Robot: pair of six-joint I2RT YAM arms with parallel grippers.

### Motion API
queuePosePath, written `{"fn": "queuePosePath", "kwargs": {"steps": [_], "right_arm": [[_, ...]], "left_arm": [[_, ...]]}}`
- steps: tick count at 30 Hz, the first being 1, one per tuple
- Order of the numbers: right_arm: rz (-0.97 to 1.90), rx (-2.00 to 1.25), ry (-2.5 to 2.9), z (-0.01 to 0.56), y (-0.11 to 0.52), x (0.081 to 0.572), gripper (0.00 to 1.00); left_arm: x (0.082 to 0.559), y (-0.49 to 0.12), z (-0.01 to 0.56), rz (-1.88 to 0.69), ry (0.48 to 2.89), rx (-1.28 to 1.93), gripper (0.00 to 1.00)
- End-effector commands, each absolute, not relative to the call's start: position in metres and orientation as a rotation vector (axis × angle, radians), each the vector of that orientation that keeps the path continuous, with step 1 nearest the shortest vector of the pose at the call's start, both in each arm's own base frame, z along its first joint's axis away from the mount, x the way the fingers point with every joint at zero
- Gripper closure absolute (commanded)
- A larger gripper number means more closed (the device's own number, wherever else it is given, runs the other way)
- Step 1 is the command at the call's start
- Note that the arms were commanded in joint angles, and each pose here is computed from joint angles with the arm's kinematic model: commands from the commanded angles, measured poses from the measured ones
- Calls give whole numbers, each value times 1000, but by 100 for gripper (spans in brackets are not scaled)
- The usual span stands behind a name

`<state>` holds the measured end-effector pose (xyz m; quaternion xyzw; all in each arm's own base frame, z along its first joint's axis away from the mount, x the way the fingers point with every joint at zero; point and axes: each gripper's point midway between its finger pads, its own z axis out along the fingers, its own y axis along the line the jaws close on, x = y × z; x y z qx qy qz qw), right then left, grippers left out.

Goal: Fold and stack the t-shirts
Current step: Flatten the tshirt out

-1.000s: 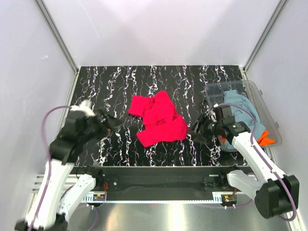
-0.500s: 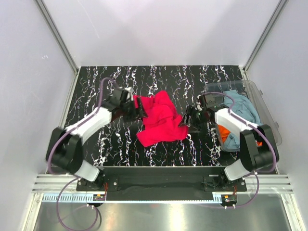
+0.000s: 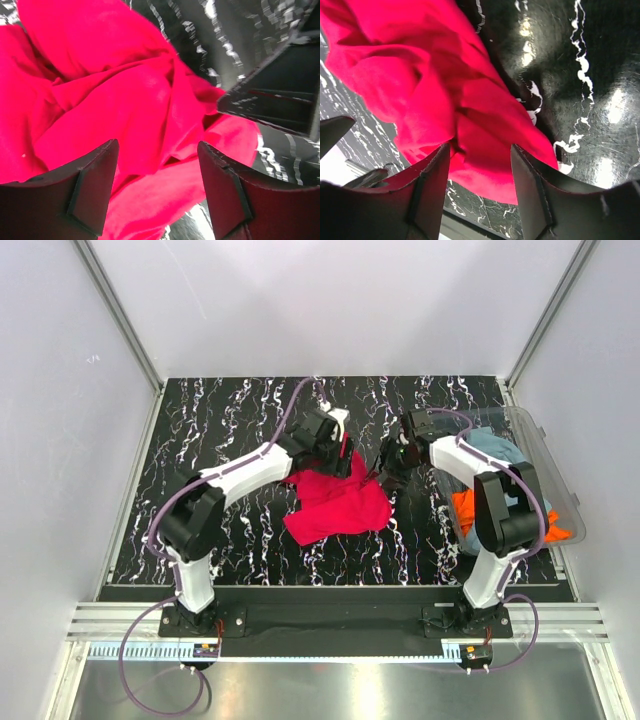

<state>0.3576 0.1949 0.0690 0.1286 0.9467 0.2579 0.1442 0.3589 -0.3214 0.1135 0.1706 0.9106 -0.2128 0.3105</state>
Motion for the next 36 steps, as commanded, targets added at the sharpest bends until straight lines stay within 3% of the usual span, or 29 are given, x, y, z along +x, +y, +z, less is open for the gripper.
{"fn": "queuePosePath", "kwargs": {"steps": [1, 7, 10, 12, 14, 15, 20, 24, 27, 31, 36], "right_arm": [[780, 376, 2734, 73, 202, 364, 42], [770, 386, 2764, 65, 202, 363, 50], [753, 391, 2773, 61, 200, 362, 52], [742, 380, 2770, 61, 200, 365, 66], [716, 377, 2752, 66, 198, 372, 91], [690, 372, 2745, 69, 195, 374, 97], [512, 349, 2654, 108, 173, 395, 100], [348, 346, 2511, 164, 142, 413, 100], [250, 353, 2406, 208, 118, 414, 100], [256, 339, 2159, 300, 105, 417, 100], [311, 190, 1847, 407, 115, 458, 100]], "left_arm": [[375, -326, 106, -491, 2374, 489, 31], [379, -344, 89, -500, 2389, 544, 37], [380, -352, 89, -543, 2398, 536, 48], [381, -357, 91, -567, 2392, 544, 68], [391, -349, 112, -515, 2340, 509, 81], [397, -342, 122, -497, 2323, 489, 99], [424, -284, 190, -367, 2233, 306, 100], [413, -227, 273, -355, 2105, 134, 100], [397, -196, 302, -367, 2052, 37, 100], [339, -149, 359, -416, 1884, -127, 100], [268, -117, 348, -537, 1805, -258, 100]]}}
